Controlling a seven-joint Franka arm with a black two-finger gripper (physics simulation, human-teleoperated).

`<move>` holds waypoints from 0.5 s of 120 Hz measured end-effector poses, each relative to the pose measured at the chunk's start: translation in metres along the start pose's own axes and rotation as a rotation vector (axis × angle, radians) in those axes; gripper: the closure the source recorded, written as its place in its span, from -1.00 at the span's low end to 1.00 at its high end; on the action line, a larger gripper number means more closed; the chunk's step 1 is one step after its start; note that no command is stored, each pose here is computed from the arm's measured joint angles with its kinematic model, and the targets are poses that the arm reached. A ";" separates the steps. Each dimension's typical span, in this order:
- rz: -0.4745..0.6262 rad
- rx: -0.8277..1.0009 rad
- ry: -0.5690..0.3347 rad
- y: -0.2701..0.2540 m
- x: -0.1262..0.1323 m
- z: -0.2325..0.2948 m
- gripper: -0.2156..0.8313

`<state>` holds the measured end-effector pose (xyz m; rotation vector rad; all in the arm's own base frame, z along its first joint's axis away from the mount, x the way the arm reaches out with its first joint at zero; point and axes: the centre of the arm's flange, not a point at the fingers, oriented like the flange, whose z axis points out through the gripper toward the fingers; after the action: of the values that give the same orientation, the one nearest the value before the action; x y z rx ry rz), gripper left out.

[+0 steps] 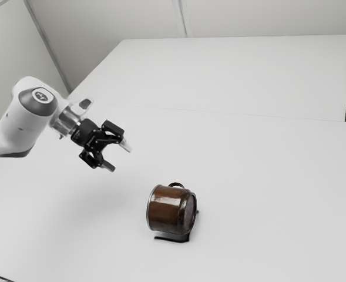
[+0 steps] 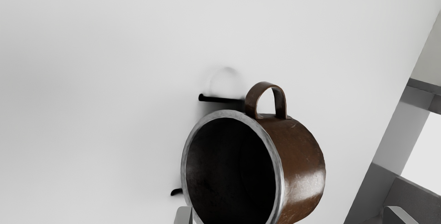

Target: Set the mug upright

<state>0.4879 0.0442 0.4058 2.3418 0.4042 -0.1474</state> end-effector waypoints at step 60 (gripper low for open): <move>0.098 -0.377 0.117 -0.091 -0.018 0.087 -0.59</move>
<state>0.4419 0.0409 0.2875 1.9968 0.3402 0.1061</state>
